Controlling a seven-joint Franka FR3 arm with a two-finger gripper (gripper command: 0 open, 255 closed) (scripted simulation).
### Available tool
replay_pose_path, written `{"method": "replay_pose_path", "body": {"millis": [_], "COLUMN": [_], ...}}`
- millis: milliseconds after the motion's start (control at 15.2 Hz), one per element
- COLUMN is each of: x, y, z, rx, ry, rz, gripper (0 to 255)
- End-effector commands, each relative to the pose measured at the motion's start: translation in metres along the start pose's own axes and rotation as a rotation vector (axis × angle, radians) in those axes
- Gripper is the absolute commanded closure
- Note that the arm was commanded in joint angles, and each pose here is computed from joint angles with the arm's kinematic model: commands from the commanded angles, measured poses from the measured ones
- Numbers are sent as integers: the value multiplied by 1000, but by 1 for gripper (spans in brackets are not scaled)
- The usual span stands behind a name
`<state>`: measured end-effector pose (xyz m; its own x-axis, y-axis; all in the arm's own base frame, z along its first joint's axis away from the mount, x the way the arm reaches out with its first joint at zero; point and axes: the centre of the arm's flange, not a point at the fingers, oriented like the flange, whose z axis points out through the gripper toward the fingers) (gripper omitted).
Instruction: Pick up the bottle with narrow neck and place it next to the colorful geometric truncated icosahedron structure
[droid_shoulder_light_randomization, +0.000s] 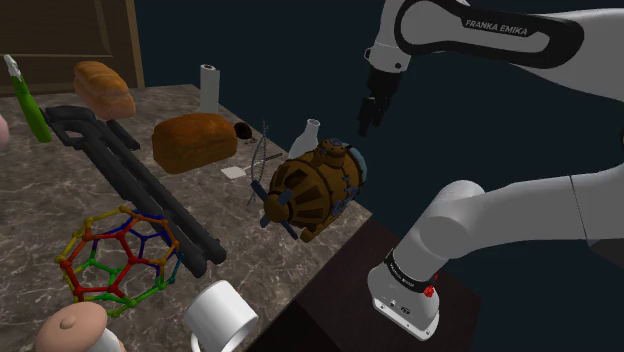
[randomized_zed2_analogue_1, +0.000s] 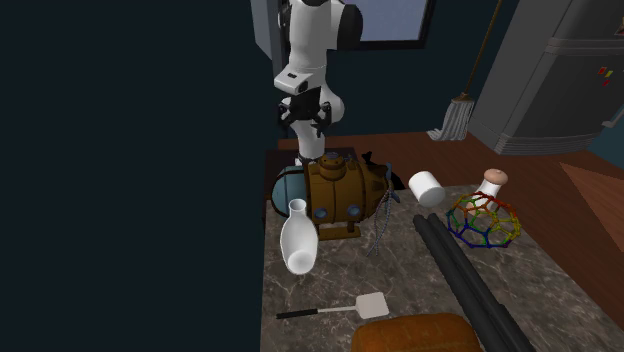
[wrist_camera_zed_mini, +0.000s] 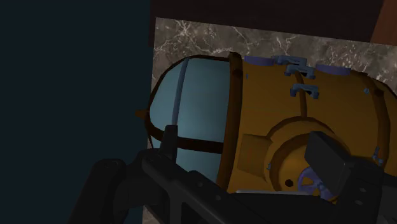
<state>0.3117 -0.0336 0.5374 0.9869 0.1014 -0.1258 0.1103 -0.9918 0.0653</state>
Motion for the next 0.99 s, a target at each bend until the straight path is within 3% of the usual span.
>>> {"method": "replay_pose_path", "body": {"millis": [0,924], "x": [0,166], "y": [0,44], "z": [0,44], "rx": [0,55], "ry": [0,64], "rz": [0,-53], "gripper": [0,0]}}
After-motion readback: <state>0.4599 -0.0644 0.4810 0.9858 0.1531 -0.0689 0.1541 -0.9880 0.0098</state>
